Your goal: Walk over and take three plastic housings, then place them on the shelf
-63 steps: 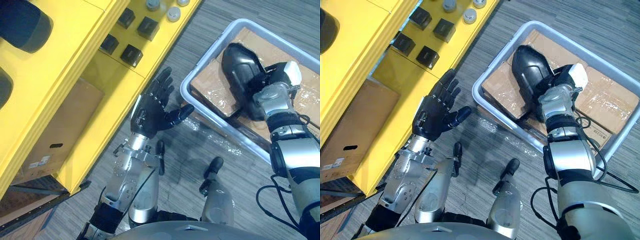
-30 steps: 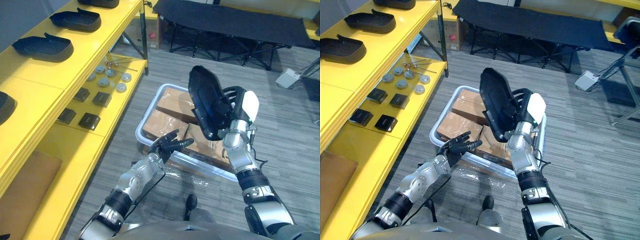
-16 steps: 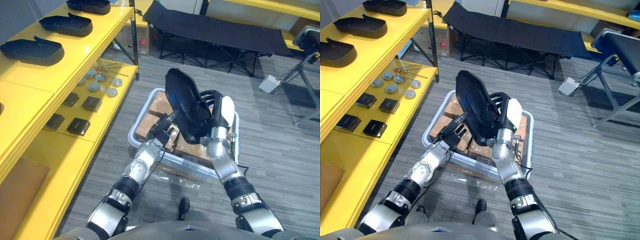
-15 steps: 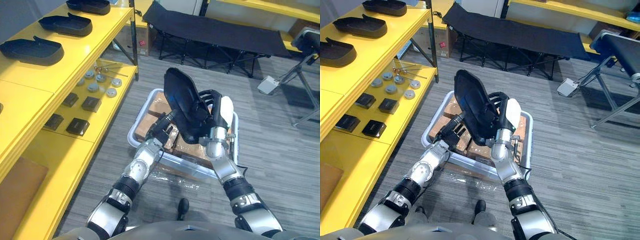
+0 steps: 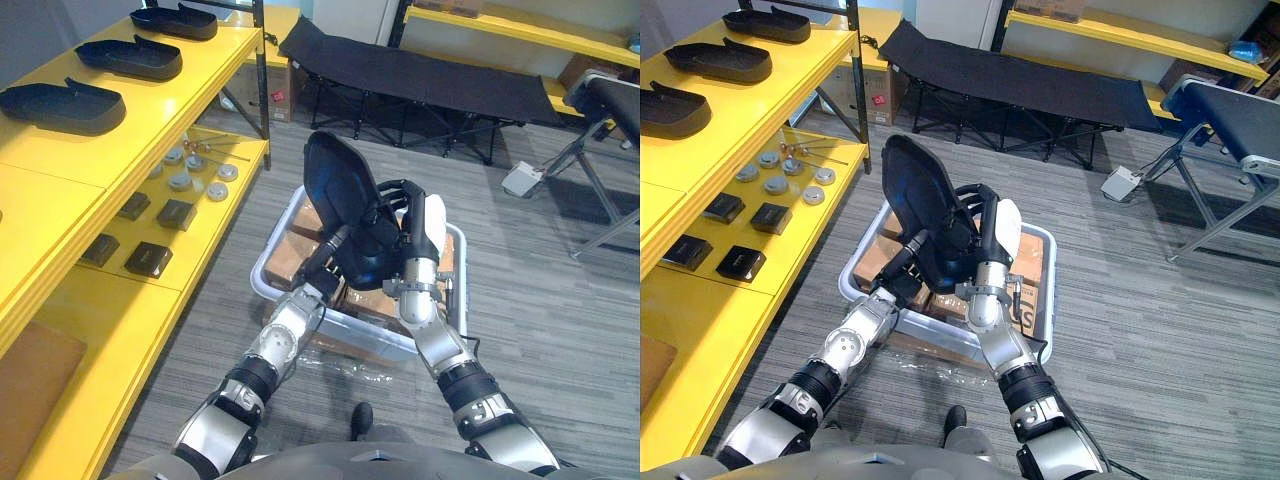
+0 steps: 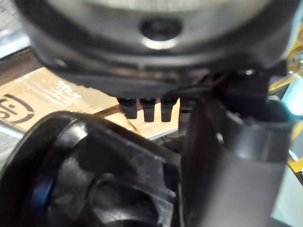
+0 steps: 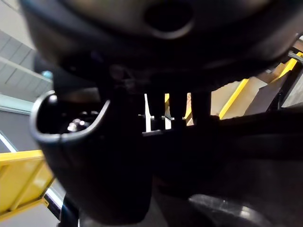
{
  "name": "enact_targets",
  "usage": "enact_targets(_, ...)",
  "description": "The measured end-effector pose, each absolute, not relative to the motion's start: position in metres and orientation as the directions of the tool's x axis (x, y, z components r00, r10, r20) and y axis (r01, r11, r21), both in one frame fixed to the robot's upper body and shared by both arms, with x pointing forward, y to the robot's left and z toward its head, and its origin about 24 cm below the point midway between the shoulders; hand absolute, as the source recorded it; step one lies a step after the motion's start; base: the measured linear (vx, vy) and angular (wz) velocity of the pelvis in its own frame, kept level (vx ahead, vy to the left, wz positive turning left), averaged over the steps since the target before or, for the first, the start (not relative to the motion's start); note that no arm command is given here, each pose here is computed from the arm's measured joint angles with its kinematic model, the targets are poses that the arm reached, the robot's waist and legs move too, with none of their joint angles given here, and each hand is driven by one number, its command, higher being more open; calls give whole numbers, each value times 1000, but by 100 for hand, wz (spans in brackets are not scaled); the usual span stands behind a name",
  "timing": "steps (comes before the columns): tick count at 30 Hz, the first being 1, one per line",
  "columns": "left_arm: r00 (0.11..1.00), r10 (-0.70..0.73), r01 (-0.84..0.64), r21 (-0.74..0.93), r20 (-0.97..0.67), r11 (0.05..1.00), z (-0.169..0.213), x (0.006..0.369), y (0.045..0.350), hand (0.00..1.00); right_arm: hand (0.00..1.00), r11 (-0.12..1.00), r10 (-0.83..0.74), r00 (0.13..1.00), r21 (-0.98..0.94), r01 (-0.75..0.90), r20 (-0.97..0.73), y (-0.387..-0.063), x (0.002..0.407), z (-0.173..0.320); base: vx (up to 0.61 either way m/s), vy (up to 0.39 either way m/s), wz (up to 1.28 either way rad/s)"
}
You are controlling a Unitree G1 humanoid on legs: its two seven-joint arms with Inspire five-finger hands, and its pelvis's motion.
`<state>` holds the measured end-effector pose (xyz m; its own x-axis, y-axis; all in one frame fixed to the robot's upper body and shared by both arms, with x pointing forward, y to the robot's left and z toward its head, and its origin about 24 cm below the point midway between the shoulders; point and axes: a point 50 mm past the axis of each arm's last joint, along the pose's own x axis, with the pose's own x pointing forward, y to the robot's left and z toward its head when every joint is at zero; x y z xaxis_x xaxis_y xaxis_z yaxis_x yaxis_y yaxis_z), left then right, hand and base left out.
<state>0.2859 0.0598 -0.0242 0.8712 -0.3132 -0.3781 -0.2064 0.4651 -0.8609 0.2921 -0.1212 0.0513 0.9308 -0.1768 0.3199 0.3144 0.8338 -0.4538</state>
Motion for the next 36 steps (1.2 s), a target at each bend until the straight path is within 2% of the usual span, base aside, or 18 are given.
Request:
enact_targets(6,905,-289,-201,-912,-313,357,-25,284,57,0,0,849,-191,935,-428,310,298,-122,286,47,0,-1,-3)
enact_targets(12,916,-252,-224,-921,-311,320,-34,273,58,0,0,879,-181,944,-386,281,276,-111,277,41,3,2,-4)
enact_targets(17,942,-238,-169,-948,-236,271,-37,267,61,0,0,899,-159,938,-347,267,308,-106,270,43,0,0,0)
enact_targets(23,947,-254,-126,-956,-196,264,-40,261,62,0,0,911,-157,932,-316,264,327,-108,259,41,4,-1,-3)
enact_targets(30,934,-282,-129,-945,-217,301,-48,249,59,0,0,909,-189,936,-309,281,298,-113,246,28,-4,3,3)
enact_targets(31,935,-279,-131,-943,-221,307,-48,248,58,0,100,908,-189,937,-310,281,294,-113,245,27,-5,-2,4)
enact_targets(36,941,-248,-118,-907,-232,403,-42,249,59,0,100,918,-194,948,-295,267,254,-114,244,23,-1,0,1)
